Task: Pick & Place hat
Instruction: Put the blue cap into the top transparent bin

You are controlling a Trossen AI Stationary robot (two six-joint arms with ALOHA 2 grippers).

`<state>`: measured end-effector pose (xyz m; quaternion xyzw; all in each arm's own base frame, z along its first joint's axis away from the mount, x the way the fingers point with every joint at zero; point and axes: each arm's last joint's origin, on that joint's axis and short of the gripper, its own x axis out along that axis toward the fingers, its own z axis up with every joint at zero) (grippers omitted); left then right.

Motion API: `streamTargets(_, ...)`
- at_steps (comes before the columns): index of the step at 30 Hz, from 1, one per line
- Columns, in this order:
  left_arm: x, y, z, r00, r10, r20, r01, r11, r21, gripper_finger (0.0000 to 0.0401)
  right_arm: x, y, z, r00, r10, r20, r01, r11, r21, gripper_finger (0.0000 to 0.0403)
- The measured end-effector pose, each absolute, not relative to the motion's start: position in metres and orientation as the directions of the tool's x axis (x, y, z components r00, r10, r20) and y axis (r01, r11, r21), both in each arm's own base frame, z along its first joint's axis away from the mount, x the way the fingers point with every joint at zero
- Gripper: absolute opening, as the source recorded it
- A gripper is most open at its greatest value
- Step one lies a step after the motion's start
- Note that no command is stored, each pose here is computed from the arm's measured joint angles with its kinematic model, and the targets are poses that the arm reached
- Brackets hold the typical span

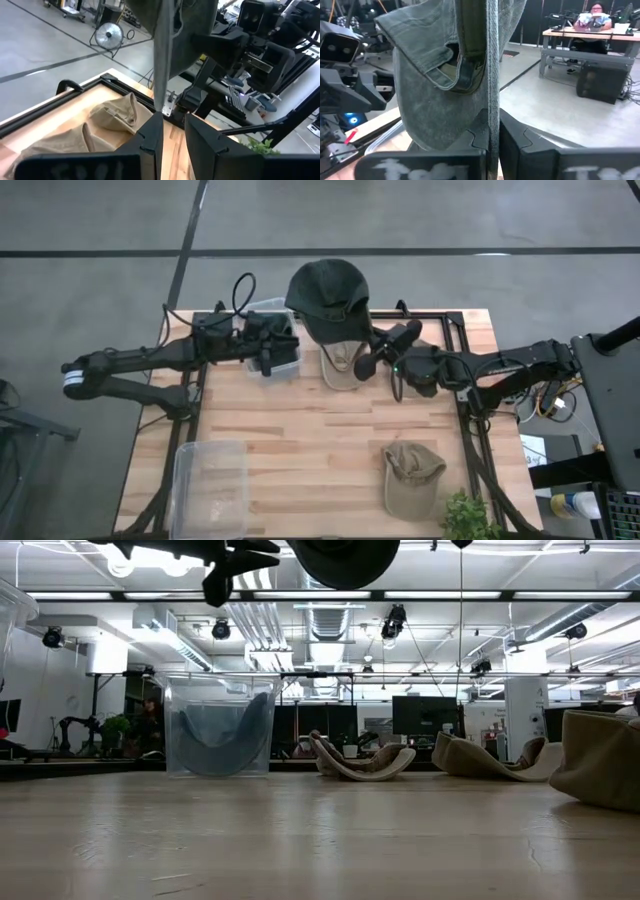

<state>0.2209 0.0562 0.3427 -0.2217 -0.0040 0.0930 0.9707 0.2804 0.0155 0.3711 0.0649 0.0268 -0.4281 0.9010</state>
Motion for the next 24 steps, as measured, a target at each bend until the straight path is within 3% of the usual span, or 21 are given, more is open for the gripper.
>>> streamTargets(24,0.244,0.063,0.339,0.978,0.198,0.062,-0.154,0.892,-0.424,0.0073,0.283,0.017,0.367,0.700,-0.703,-0.123,0.714,0.686,0.143,0.0013)
